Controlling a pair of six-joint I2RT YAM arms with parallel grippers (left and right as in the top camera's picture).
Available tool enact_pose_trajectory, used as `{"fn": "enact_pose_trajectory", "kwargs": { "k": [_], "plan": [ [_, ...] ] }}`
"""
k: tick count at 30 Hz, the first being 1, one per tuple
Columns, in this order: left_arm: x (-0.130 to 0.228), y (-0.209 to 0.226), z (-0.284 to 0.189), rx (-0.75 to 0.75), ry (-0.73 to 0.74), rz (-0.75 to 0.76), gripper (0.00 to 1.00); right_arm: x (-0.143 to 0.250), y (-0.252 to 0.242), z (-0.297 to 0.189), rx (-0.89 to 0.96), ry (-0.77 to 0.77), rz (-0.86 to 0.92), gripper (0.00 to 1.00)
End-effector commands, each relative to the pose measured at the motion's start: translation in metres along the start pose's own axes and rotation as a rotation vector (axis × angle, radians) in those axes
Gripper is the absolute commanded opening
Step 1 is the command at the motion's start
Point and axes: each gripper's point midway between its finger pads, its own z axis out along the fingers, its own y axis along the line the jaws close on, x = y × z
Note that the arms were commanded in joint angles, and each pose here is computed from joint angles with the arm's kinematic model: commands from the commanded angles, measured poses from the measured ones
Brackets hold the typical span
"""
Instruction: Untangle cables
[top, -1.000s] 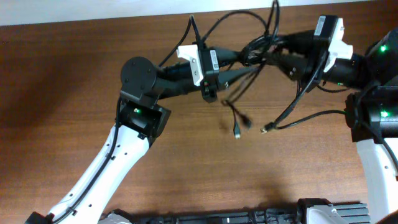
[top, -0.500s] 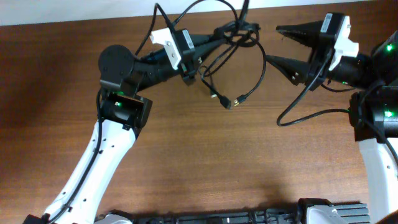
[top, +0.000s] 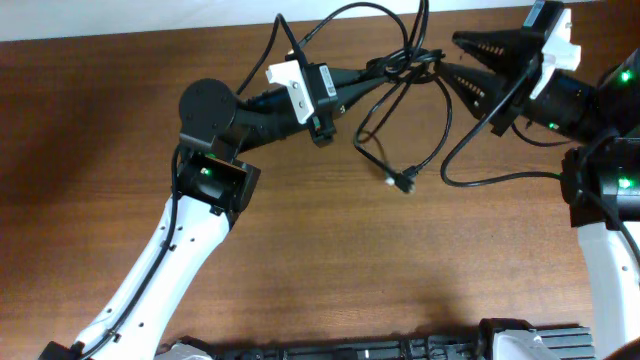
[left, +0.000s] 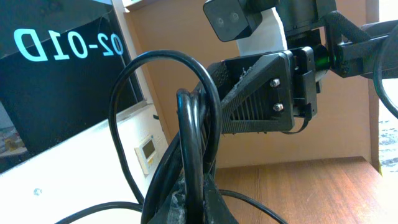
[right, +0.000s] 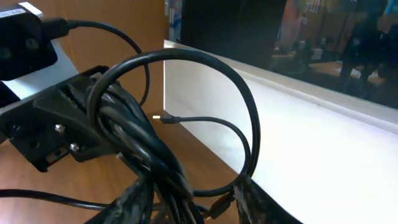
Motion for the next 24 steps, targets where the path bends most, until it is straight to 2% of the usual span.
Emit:
{"fn": "enact_pose_trajectory", "kwargs": {
  "k": [1, 8, 9, 11, 13, 16, 18, 20, 23, 24],
  "plan": [
    [-0.005, 0.003, 0.0, -0.013, -0.008, 0.029, 0.0, -0.012, -0.001, -0.003, 0.014, -0.019, -0.032, 0.42],
    [-0.004, -0.004, 0.0, 0.025, -0.008, 0.023, 0.0, -0.024, 0.018, -0.003, -0.095, -0.063, -0.11, 0.41],
    [-0.004, -0.005, 0.001, 0.029, -0.008, 0.021, 0.0, -0.025, 0.021, -0.004, -0.111, -0.067, -0.116, 0.39],
    [-0.006, -0.011, 0.005, 0.044, -0.015, 0.02, 0.0, -0.025, 0.022, -0.004, -0.118, -0.067, -0.117, 0.18],
    [-0.007, -0.016, 0.008, 0.057, -0.021, 0.019, 0.0, -0.025, 0.029, -0.005, -0.155, -0.067, -0.118, 0.08],
    [-0.009, -0.017, 0.009, 0.058, -0.026, 0.024, 0.0, -0.025, 0.029, -0.005, -0.157, -0.067, -0.118, 0.09],
    [-0.009, -0.017, 0.009, 0.058, -0.026, 0.024, 0.0, -0.025, 0.029, -0.004, -0.158, -0.067, -0.116, 0.22],
    [-0.01, -0.017, 0.009, 0.058, -0.032, 0.03, 0.0, -0.023, 0.027, -0.004, -0.158, -0.063, -0.108, 0.28],
    [-0.012, -0.017, 0.009, 0.058, -0.039, 0.039, 0.0, -0.021, 0.025, -0.002, -0.159, -0.06, -0.102, 0.26],
    [-0.012, -0.017, 0.009, 0.058, -0.039, 0.04, 0.0, -0.021, 0.025, -0.002, -0.159, -0.06, -0.102, 0.15]
  ]
}}
